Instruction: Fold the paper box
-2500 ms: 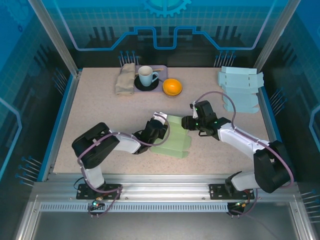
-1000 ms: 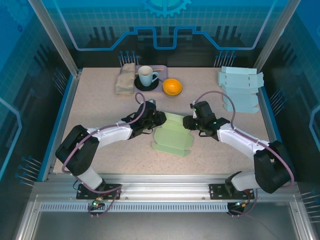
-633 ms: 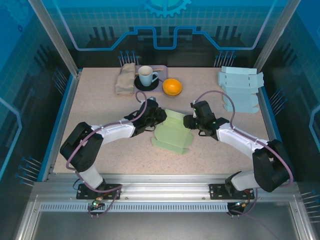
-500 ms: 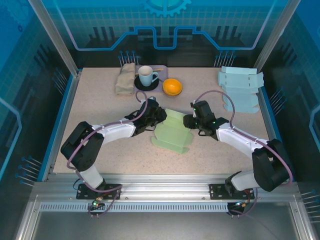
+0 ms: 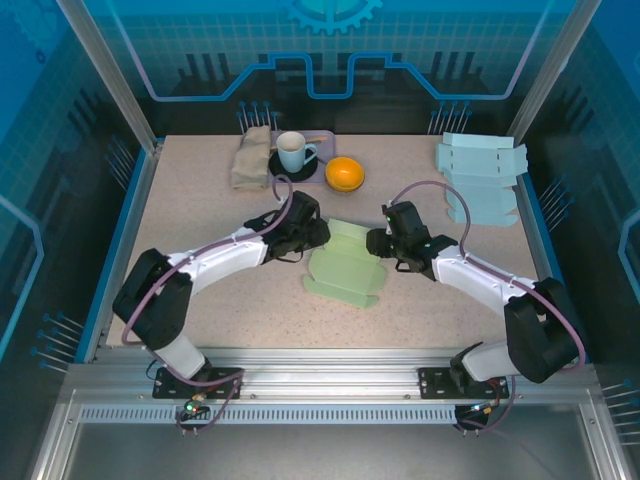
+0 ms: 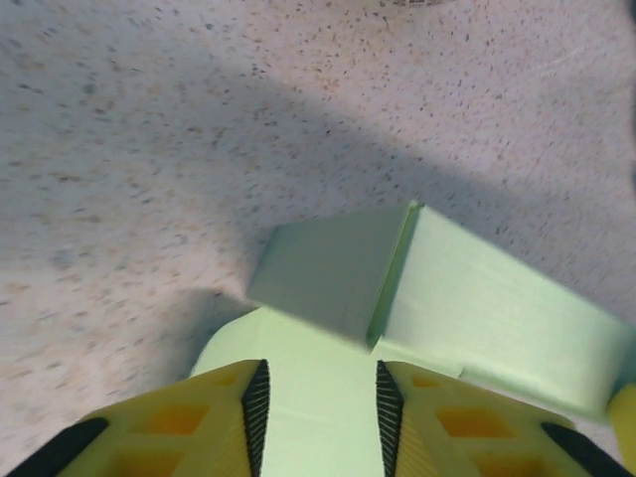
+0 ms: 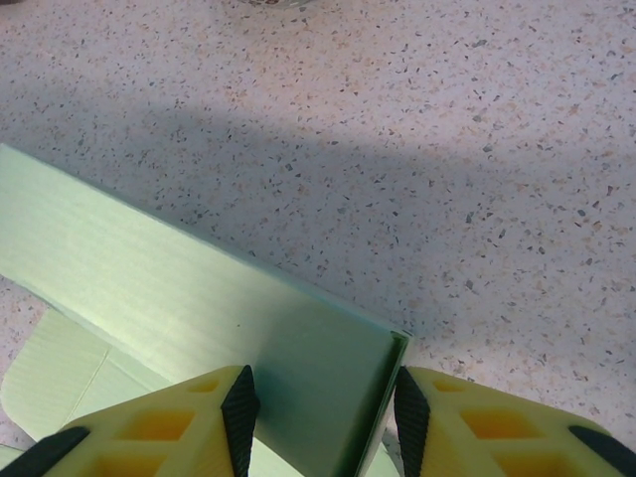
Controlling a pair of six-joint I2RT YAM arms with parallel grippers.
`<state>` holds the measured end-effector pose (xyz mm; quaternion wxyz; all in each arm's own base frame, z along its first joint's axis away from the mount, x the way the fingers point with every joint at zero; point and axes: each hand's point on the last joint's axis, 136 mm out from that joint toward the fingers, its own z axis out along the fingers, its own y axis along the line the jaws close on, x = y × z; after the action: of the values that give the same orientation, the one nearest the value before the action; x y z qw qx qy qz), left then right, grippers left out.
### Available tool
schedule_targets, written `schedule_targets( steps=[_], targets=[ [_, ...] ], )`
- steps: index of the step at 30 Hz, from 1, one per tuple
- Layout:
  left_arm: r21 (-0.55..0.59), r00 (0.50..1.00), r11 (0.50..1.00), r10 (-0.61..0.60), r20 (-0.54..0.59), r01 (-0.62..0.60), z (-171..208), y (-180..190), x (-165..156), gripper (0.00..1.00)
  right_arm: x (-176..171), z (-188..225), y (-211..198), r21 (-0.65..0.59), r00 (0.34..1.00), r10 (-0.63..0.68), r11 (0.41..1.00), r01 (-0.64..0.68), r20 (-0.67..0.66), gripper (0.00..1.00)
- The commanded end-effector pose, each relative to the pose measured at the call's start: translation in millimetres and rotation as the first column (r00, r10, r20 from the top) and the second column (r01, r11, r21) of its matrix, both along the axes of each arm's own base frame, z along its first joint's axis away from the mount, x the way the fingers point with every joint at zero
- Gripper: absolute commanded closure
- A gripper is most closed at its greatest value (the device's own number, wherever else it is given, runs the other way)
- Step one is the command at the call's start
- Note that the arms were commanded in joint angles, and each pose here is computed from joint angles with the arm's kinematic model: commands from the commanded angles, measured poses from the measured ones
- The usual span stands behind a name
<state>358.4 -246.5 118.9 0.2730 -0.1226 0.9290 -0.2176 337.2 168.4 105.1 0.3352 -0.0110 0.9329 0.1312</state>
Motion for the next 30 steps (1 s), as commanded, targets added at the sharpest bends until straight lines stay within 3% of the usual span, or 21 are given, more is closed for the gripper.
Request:
schedule_targets(
  steps=[1,8,11,20,24,28,30],
  targets=[
    [0.089,0.999,0.996,-0.011,-0.037,0.014,3,31,-30,0.60,-22,-27,-11,-0.061,0.993,-0.027,0.998,0.020,-0.114,0.57],
    [-0.074,0.983,0.993,-0.099,-0.155,0.089,-46,27,-91,0.52,-20,-26,-11,-0.053,0.993,-0.035,0.998,0.029,-0.114,0.57],
    [-0.154,0.982,0.984,-0.115,-0.152,0.091,-60,15,-106,0.50,-22,-28,-10,-0.047,0.992,-0.035,0.998,0.030,-0.119,0.57],
    [-0.182,0.986,0.981,-0.097,-0.136,0.071,-75,-2,-95,0.52,-27,-34,-12,-0.043,0.990,-0.039,0.999,0.033,-0.133,0.57],
    [-0.185,0.987,0.979,-0.109,-0.122,0.085,-76,-15,-88,0.64,-27,-33,-12,-0.040,0.991,-0.040,0.999,0.035,-0.128,0.57],
    [-0.125,0.991,0.990,-0.086,-0.106,0.072,-71,-9,-81,0.99,-27,-28,-11,-0.026,0.992,-0.033,0.999,0.030,-0.118,0.55],
    [-0.050,0.993,0.996,-0.082,-0.079,0.079,-61,2,-78,1.00,-27,-19,-8,-0.003,0.994,-0.017,1.000,0.017,-0.104,0.53]
  ],
)
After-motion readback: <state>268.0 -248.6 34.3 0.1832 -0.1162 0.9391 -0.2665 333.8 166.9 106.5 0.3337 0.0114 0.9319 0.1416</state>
